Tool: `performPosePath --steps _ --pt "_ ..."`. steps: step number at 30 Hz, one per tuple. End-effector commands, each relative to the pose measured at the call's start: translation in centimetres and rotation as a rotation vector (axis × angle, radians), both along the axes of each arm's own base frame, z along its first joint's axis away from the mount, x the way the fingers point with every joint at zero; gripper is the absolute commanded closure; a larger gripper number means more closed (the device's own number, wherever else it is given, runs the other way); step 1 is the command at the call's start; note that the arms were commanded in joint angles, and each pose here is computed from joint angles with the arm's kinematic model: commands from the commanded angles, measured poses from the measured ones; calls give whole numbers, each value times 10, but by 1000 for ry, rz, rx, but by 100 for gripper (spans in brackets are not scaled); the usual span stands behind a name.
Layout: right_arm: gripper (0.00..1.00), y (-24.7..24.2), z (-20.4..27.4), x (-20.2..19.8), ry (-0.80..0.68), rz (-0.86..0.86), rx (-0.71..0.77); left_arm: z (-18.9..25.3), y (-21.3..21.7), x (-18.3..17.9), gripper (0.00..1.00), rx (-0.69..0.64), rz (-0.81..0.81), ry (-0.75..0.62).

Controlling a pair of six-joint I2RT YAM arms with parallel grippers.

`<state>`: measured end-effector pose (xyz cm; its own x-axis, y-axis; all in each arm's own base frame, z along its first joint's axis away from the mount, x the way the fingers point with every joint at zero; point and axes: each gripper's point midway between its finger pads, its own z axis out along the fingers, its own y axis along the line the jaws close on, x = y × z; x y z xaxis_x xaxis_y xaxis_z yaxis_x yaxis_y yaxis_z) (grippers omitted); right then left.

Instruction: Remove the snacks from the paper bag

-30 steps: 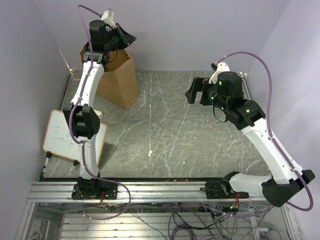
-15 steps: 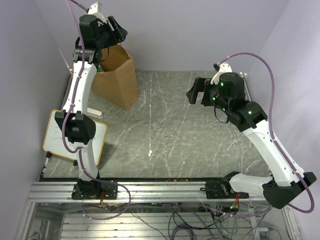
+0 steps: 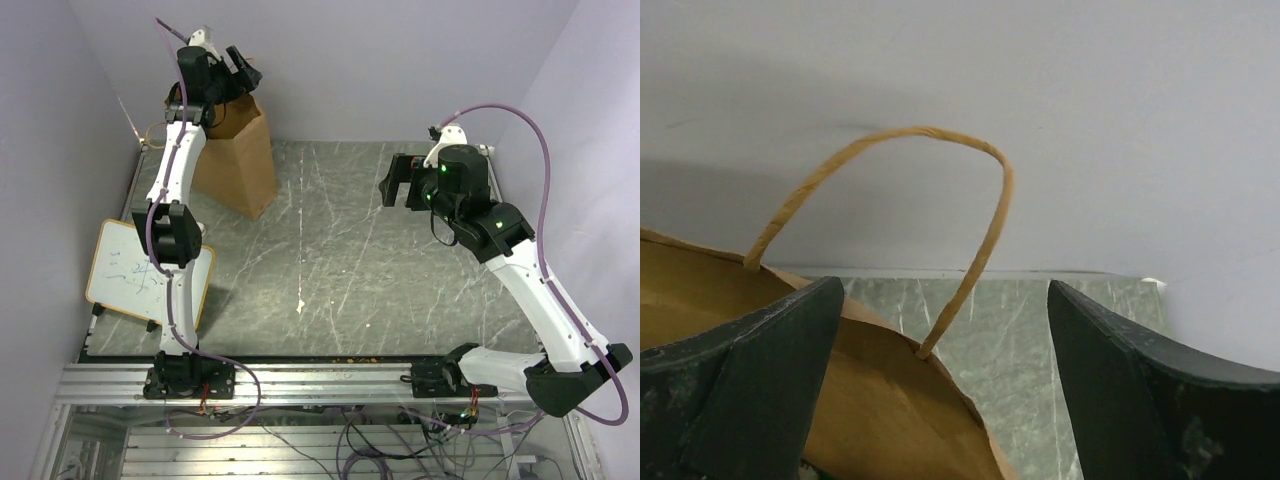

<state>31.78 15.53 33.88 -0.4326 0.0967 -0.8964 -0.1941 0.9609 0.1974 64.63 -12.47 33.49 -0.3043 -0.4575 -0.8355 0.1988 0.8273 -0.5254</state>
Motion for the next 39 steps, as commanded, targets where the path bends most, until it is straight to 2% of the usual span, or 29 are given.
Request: performPosePath --steps 1,8,12,17,20,24,27,39 --pt "0 -8 -5 4 -5 -28 -40 31 -11 3 9 -16 -45 -118" --pt "0 -5 -9 9 5 -25 -49 34 -16 3 35 31 -23 -141" --pt "0 -2 -10 11 11 -18 -41 36 -23 1 35 75 -21 -155" --pt "0 -3 -8 9 11 -24 -34 41 -30 -4 62 75 -41 -160" --pt "0 -5 -6 8 9 -32 -27 52 -38 -15 74 75 -66 -174" --pt "0 -5 -4 6 10 -38 -15 59 -49 -35 89 5 -116 -150" --pt "0 -5 -3 5 16 -39 -5 58 -60 -58 93 -35 -153 -113" --pt "0 -3 -12 -6 87 -53 40 58 -126 -187 93 -121 -347 11"
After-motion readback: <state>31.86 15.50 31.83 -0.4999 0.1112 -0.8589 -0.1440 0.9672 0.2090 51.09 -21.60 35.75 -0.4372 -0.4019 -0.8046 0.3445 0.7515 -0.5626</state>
